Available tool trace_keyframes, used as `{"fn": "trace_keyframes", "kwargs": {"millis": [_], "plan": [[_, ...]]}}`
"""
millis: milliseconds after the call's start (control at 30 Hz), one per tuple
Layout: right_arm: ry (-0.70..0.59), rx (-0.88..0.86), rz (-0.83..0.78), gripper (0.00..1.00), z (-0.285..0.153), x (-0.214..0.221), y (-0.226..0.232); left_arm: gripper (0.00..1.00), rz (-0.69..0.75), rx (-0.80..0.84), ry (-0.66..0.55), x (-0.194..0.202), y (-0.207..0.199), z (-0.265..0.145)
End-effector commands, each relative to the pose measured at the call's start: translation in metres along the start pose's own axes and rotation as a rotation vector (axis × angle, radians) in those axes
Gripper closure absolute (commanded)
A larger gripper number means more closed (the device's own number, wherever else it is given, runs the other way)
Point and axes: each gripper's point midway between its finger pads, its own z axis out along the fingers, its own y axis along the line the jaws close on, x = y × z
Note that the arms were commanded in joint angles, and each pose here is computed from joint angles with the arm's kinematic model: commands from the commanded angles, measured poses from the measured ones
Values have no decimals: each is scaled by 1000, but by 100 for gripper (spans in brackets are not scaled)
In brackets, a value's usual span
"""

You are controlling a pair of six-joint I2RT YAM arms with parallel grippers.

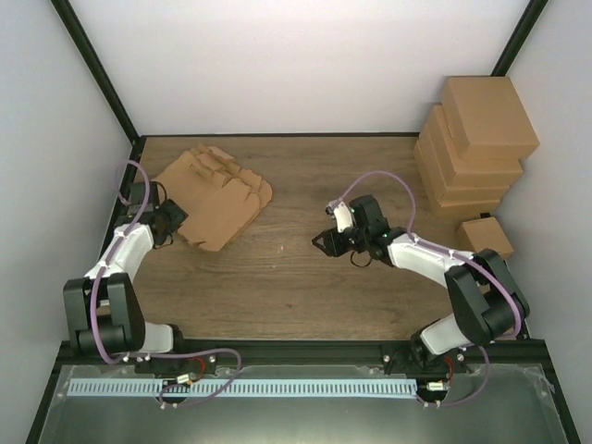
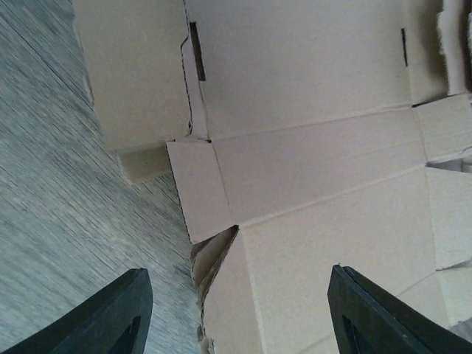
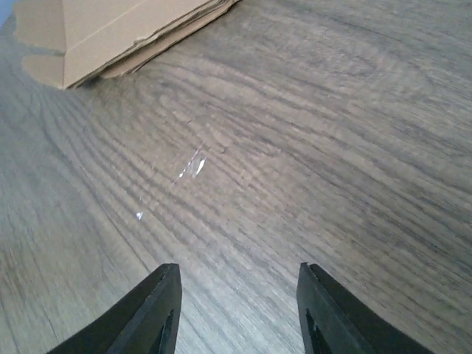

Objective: Fold the paper box

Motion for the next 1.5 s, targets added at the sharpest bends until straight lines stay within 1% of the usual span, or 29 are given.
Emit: {"fn": "trace_keyframes", "kwargs": {"millis": [0,67,100,133,200,267,367,467,533,600,633,733,800,833,900,1000,1033,1067,1133,1267,1467], "plan": [[-96,-58,-100,46,-11,-6,16,31,9,7,-29,-17,-4,5],[-126,-57,-117,29,-16,-1,16,22,-6,13,-37,-23,-3,7],[-145,-52,-118,23,-19,0,16,18,-5,14,-37,-24,-4,8],[-165,-50,-113,18,-22,-1,17,17,-7,14,-37,-25,-4,9],[-204,-47,-116,15,-27,-5,18,17,-3,34,-15,-23,-9,14],[-225,-50,-123,13,-29,-8,19,17,5,60,34,-17,-16,19],[-225,-65,-118,10,-26,-8,20,18,3,92,92,-3,-25,21],[-216,-76,-98,9,-20,-7,19,17,36,138,106,9,-38,12],[-223,-72,-88,9,-18,-6,17,15,133,187,105,16,-56,3],[-235,-66,-86,9,-18,-5,15,10,314,243,123,26,-82,-7],[-249,-64,-91,9,-19,-6,15,10,401,230,125,29,-91,-10],[-270,-64,-96,8,-22,-5,15,5,688,120,102,46,-107,-14],[-279,-70,-99,9,-23,-3,15,5,815,6,108,57,-108,-9],[-284,-69,-100,8,-24,-2,15,6,866,-43,114,62,-107,-5],[-293,-63,-100,8,-25,1,14,10,961,-137,142,73,-101,8],[-303,-64,-99,8,-27,6,14,14,1096,-219,149,89,-105,19],[-305,-68,-98,8,-27,9,14,16,1140,-242,146,94,-107,23],[-312,-76,-102,8,-29,10,16,20,1170,-265,143,97,-109,27],[-319,-80,-102,8,-31,13,16,25,1204,-283,151,104,-115,35],[-337,-83,-111,8,-34,13,18,31,1226,-314,148,107,-122,46],[-353,-84,-116,8,-36,15,18,36,1262,-349,145,109,-125,56]]}}
